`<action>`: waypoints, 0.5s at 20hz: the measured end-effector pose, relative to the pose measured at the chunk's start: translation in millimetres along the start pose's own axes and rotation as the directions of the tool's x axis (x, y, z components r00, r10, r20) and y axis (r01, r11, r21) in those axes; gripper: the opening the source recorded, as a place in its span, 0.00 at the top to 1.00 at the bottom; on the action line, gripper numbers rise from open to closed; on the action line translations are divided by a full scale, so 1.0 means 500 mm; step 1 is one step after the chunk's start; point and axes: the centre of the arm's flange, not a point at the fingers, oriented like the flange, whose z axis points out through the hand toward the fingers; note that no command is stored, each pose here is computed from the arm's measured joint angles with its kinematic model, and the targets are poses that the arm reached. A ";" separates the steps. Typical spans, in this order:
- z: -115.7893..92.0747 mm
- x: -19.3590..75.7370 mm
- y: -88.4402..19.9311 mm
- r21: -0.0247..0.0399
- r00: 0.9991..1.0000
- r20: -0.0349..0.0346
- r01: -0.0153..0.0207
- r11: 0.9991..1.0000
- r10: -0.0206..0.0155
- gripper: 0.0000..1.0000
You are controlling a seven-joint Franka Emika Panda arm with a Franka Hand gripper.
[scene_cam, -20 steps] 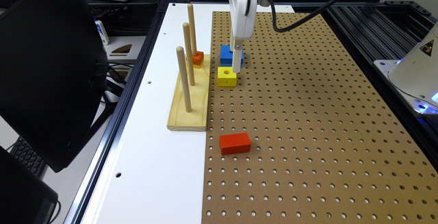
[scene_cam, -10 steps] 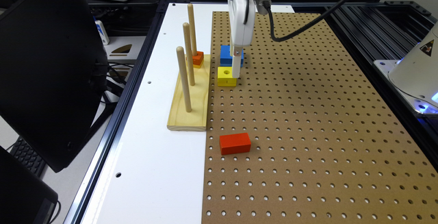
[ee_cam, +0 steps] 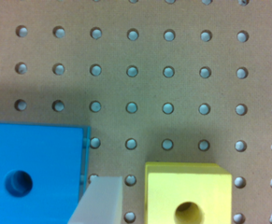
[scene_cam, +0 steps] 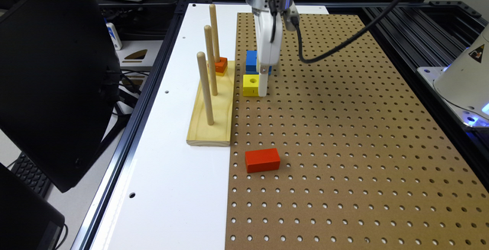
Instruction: Pick up yellow block.
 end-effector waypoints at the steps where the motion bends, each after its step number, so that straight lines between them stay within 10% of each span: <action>1: 0.000 0.000 0.000 0.000 1.000 0.000 0.000 1.000 0.000 0.00; 10: -0.006 0.006 -0.005 0.006 1.000 -0.007 0.000 1.000 0.000 0.00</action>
